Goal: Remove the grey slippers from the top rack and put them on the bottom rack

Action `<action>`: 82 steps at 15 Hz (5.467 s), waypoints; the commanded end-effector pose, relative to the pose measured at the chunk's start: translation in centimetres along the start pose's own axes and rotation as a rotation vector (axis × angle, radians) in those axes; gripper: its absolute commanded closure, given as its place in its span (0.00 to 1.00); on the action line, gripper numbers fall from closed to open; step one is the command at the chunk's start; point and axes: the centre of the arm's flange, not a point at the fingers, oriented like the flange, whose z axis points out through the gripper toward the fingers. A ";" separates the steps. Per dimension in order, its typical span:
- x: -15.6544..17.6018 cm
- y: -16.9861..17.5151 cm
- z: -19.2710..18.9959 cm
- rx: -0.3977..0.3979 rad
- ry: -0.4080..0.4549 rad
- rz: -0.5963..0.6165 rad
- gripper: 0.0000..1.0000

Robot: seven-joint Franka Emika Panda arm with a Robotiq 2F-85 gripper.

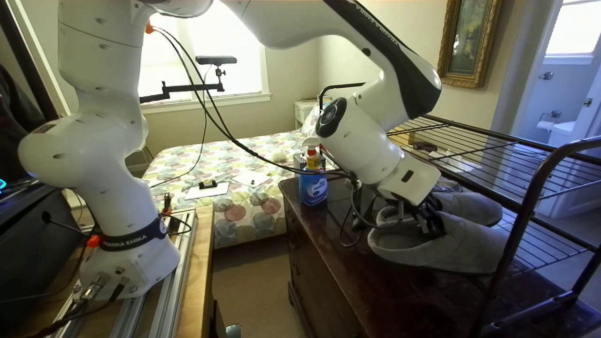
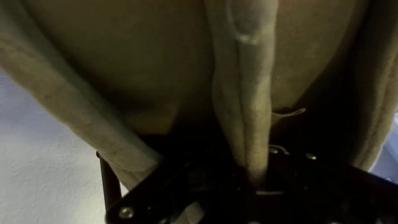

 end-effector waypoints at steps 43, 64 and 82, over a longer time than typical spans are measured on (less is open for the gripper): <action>0.3 1.0 -6.7 0.065 -0.158 -0.276 0.26; 4.0 -2.4 -3.6 0.025 -0.042 -0.397 0.99; 4.1 -2.5 -0.4 0.059 -0.063 -0.502 0.99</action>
